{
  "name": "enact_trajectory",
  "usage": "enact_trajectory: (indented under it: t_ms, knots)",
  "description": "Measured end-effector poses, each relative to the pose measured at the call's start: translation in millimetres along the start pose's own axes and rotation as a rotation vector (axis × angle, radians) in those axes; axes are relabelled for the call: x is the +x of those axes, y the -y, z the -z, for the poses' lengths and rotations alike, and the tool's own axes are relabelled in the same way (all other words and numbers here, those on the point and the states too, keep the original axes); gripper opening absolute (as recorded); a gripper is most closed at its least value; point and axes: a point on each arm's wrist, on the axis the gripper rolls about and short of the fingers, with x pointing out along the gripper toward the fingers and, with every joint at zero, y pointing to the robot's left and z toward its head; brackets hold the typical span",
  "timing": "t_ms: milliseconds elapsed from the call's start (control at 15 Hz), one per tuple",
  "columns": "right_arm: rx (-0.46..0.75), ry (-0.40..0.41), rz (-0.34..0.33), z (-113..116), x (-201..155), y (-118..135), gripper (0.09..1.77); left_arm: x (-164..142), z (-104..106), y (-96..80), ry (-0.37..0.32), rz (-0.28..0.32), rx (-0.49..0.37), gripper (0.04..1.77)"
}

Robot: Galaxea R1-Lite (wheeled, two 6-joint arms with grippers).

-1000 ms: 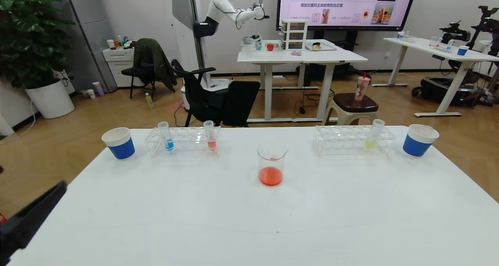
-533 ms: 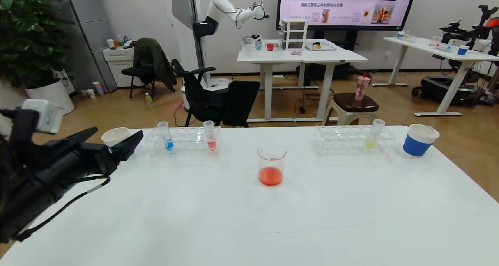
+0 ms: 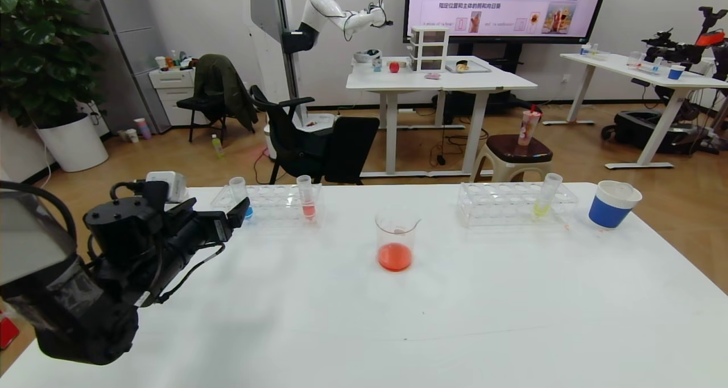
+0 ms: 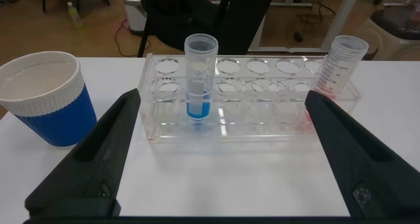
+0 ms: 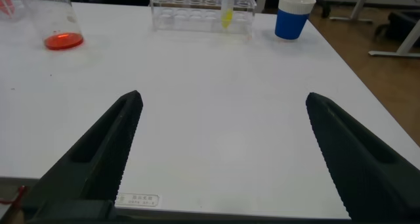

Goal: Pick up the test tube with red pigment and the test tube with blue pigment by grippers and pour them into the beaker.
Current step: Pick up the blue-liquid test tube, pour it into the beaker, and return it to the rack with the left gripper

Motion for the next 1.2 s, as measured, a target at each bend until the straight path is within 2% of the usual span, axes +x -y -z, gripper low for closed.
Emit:
enact_trajectory:
  t_ms: [267, 533, 733, 1200]
  knots:
    - [0.000, 0.000, 0.000, 0, 0, 0, 1.74, 24, 14, -0.2, -0.007, -0.004, 0.000, 1.75]
    - [0.000, 0.000, 0.000, 0, 0, 0, 1.74, 56, 17, 0.4, 0.036, -0.035, 0.015, 1.75]
    - [0.000, 0.000, 0.000, 0, 0, 0, 1.74, 77, 21, 1.2, 0.031, -0.042, 0.031, 1.75]
    - [0.000, 0.000, 0.000, 0, 0, 0, 1.74, 96, 30, 2.2, 0.039, -0.042, 0.021, 1.75]
